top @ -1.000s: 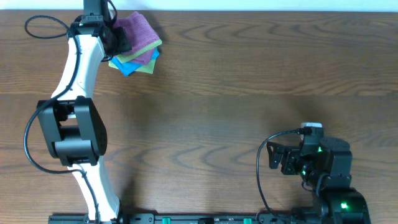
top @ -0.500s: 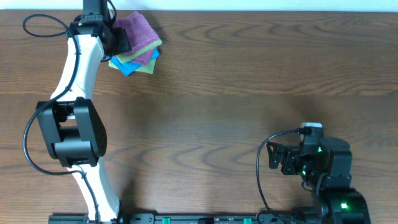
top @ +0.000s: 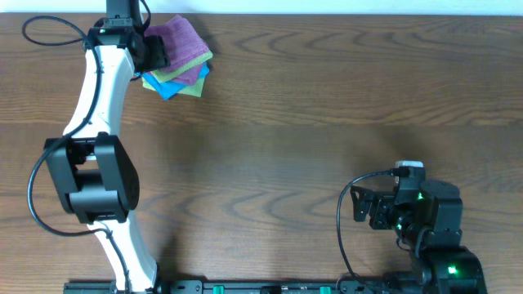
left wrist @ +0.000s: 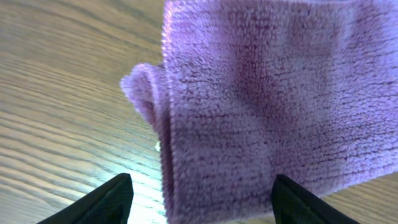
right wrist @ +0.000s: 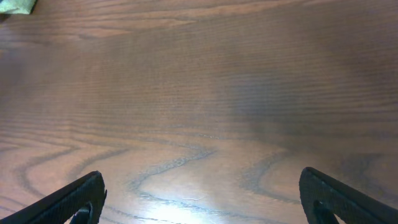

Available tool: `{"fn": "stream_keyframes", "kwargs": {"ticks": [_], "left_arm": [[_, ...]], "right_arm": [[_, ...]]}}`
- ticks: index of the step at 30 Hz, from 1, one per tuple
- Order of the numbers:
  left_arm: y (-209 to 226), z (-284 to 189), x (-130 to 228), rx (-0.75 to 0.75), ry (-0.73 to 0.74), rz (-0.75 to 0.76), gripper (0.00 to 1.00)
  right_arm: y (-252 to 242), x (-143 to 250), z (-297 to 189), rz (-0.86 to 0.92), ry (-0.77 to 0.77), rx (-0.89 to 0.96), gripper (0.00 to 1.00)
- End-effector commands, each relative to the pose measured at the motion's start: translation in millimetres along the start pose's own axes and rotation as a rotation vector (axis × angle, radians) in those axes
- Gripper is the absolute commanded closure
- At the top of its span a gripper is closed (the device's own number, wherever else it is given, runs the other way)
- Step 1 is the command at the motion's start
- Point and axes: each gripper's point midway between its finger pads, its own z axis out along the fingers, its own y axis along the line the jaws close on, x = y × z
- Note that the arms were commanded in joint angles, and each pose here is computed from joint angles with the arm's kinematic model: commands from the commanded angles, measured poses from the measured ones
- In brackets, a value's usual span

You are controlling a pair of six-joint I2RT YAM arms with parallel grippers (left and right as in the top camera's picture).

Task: Fold the cloth
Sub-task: 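Lower the purple cloth onto the top of the stack with the left gripper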

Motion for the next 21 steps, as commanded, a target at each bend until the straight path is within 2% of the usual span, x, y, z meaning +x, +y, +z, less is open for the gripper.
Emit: {"fn": "stream_keyframes", "kwargs": {"ticks": [1,11,18,19,21], "left_arm": [[6,-29,-22,-0.026,-0.083,0.013,0.25],[6,-34,-24,-0.024,-0.093,0.012,0.25],[3,-66,-41,-0.004,-0.178,0.006,0.27],[2,-71,-45,0.0,-0.195,0.004,0.28],[-1,-82,-54,0.021,-0.239,-0.01,0.42]], "right_arm": [[-3,0,0,0.016,-0.005,0.013,0.01],[-3,0,0,0.016,-0.005,0.013,0.01],[-3,0,0,0.016,-0.005,0.013,0.01],[-3,0,0,0.016,-0.005,0.013,0.01],[-3,0,0,0.016,-0.005,0.013,0.01]]}}
